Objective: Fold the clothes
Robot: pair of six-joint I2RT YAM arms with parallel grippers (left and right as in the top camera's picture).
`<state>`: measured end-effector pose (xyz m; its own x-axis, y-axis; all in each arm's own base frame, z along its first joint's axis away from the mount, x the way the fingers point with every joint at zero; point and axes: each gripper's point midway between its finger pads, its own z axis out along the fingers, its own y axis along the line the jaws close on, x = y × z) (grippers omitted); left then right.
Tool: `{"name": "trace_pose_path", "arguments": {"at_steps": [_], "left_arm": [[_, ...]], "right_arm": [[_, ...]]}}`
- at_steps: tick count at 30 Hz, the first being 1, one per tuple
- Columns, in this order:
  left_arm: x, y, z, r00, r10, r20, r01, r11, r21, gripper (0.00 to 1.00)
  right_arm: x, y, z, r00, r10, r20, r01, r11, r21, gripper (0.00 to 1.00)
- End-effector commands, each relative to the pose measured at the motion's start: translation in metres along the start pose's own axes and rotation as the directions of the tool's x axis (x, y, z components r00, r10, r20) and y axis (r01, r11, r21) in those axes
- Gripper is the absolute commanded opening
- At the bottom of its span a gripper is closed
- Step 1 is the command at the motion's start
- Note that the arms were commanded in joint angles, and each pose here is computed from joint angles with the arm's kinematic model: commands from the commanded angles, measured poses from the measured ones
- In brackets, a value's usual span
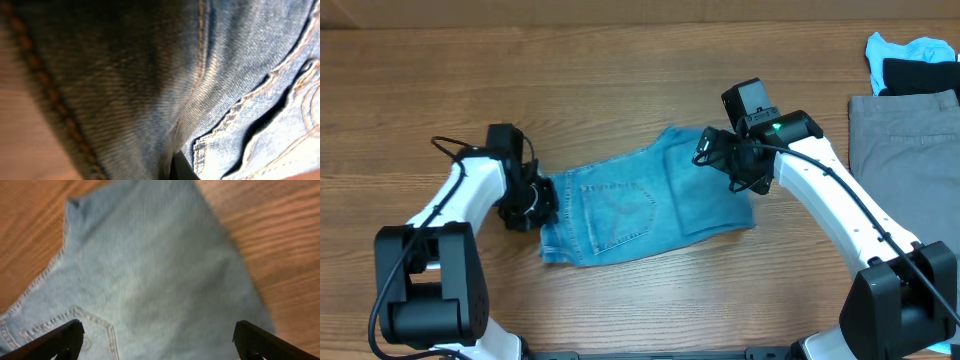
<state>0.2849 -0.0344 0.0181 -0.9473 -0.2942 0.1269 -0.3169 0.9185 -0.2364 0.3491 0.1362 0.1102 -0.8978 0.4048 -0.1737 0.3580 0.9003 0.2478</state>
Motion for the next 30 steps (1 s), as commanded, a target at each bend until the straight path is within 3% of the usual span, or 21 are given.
{"name": "trace_pose_path", "arguments": {"at_steps": [1,6,9,11,22,30], "left_arm": [[-0.03,0.031,-0.033,0.992,-0.084,0.09,0.097,0.984,-0.149,0.04],[-0.051,0.041,-0.092,0.972,-0.142,0.189,0.189,0.947,-0.26,0.04],[-0.059,0.015,-0.155,0.961,-0.107,0.256,0.174,0.951,-0.255,0.04],[-0.056,0.002,-0.164,0.963,-0.078,0.259,0.146,0.956,-0.254,0.04],[-0.03,-0.106,-0.142,0.96,0.148,0.239,-0.106,0.978,-0.179,0.04],[-0.007,-0.177,-0.126,0.926,0.275,0.259,-0.263,0.961,-0.083,0.1]], "right_arm": [[0.004,0.02,0.001,0.999,-0.032,-0.004,0.031,0.997,-0.069,1.0],[0.011,0.047,0.019,0.996,-0.086,0.0,0.085,0.989,-0.121,1.0],[0.027,0.064,0.054,0.99,-0.139,-0.034,0.134,0.984,-0.118,1.0],[0.029,0.066,0.064,0.989,-0.145,-0.041,0.139,0.984,-0.115,1.0],[0.046,0.063,0.112,0.979,-0.143,-0.148,0.126,0.985,-0.116,1.0],[0.046,0.063,0.115,0.978,-0.143,-0.149,0.126,0.985,-0.115,1.0]]}}
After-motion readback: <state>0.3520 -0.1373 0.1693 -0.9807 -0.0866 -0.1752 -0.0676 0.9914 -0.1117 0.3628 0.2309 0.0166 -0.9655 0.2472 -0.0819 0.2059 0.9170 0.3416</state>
